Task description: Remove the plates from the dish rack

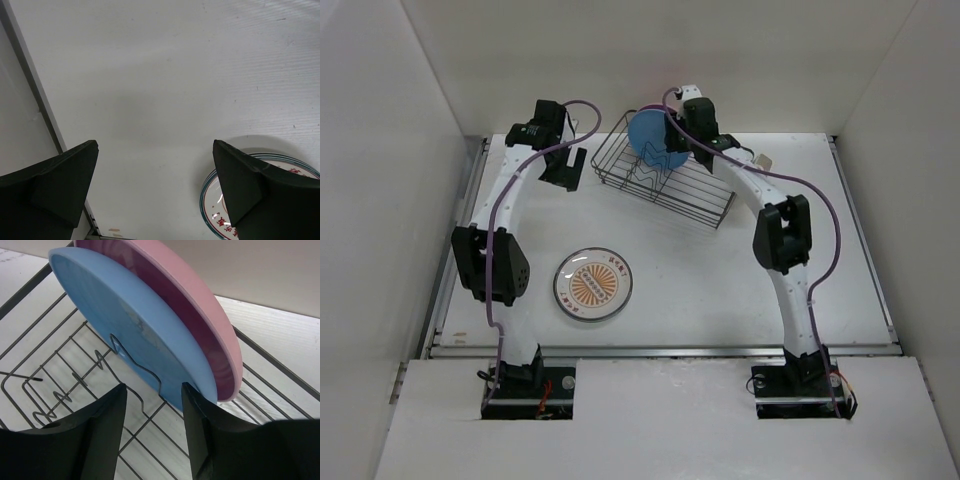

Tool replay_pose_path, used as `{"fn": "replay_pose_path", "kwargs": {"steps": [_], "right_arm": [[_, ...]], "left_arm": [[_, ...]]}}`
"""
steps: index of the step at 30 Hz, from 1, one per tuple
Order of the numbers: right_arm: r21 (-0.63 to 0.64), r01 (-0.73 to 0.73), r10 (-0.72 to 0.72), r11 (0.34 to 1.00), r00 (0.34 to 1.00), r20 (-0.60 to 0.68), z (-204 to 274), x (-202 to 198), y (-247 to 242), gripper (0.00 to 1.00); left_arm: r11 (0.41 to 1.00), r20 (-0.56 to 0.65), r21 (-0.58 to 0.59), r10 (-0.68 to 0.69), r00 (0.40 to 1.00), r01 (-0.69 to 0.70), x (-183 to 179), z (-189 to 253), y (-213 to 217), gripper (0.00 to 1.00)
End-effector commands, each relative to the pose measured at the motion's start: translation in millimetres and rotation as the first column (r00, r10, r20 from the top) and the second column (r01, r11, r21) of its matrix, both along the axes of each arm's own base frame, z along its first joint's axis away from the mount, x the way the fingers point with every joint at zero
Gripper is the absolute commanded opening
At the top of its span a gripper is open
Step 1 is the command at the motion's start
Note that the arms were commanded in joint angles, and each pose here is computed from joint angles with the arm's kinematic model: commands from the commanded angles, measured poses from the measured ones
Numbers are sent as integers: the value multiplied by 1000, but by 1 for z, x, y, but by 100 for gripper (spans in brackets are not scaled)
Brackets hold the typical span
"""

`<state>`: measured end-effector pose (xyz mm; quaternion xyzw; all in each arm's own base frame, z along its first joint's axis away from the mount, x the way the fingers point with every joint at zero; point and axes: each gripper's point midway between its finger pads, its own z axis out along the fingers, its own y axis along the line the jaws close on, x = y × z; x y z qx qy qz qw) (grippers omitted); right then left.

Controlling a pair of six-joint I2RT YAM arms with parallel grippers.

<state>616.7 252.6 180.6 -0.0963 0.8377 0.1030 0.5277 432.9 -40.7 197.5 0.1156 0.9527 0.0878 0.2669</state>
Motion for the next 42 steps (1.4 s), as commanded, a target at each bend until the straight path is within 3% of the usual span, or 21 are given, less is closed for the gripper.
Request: {"fn": "replay_pose_path", "kwargs": {"steps": [1,4,10,19,26,30,31,34,42], "right_arm": [[1,42,-42,999,990,138,52,17,-14,54],[-4,-51,51,999,985,166,78,-6,-10,62],[-1,-90,87,996,963,255,119,-28,-14,62],[-30,-138,141,990,979,148,70,-11,1,61],[-47,-66,72,997,988,136,42,11,-3,54],[-69,-40,47,997,993,104,22,21,-5,44],[-66,-40,47,997,993,113,27,21,-4,30],[-85,-1,9,996,995,102,16,19,-14,0],[-152,59,-9,987,950,312,115,-11,-41,0]], "left_arm": [[1000,-23,10,21,1000,-21,-5,-3,4,98],[1000,-23,10,21,1000,-21,-5,-3,4,98],[1000,-30,7,30,999,-30,-5,-7,4,98],[999,-39,10,31,999,-30,-6,-10,4,98],[999,-55,22,35,998,-34,-10,-13,6,98],[999,-55,22,35,998,-34,-10,-13,6,98],[999,-55,22,35,998,-34,-10,-13,6,98],[999,-64,24,36,997,-34,-12,-16,7,98],[999,-50,-22,33,998,-35,-12,-6,0,98]]}}
